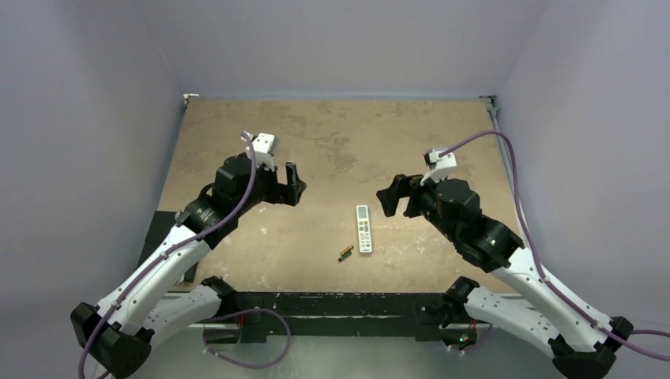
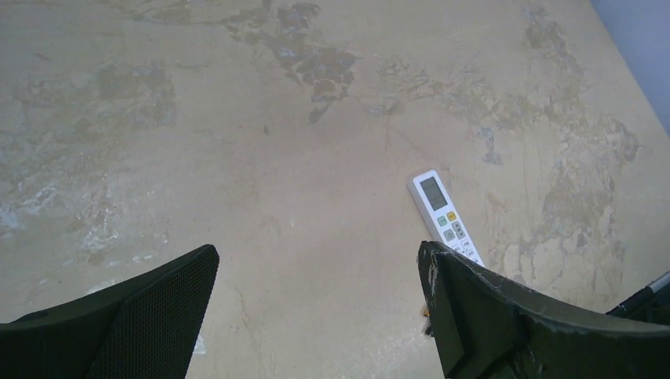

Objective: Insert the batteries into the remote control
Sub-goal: Pick up the remote control from the center of the board.

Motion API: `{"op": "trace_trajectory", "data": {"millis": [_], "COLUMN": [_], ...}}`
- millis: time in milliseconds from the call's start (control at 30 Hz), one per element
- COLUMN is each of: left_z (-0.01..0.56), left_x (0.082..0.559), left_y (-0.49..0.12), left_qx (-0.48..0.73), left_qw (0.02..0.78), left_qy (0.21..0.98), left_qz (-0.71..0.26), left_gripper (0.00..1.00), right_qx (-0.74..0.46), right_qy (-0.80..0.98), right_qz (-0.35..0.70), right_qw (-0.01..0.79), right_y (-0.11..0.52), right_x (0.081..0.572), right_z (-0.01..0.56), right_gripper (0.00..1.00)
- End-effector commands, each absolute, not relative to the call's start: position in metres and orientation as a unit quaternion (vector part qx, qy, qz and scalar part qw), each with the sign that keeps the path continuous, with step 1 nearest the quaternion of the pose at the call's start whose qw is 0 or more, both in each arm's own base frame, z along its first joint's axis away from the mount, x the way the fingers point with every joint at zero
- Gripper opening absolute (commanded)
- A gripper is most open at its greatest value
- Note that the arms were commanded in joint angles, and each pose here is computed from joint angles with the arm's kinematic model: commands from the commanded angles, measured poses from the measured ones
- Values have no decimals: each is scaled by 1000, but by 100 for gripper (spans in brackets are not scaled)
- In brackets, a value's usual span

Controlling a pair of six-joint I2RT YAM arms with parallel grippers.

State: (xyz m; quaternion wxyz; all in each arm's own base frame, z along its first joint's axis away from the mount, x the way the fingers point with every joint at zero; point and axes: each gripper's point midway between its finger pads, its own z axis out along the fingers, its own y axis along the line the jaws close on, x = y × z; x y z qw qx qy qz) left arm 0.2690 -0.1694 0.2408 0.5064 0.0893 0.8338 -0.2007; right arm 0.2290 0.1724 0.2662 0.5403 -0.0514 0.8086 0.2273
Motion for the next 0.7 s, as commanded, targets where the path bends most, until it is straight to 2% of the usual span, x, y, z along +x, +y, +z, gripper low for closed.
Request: {"op": "trace_trajectory", "data": {"millis": [0,233,667], "left_z": [241,238,238], "left_x": [266,260,257], "left_y": [-179,-180,-175], "left_qx": [113,122,116], "left_qw": [503,498,501], "left_qy": [828,827,828], "left_qz": [-223,-231,-225], "left_gripper": [99,99,99], "right_qx": [-40,-40,-53], "right_qy": [802,810,845], "right_qz": [225,235,173], "right_qw": [551,535,503], "right_y": [167,169,161], "right_x": [230,223,228], "right_z": [281,272,235], "right_gripper": [99,99,96]}}
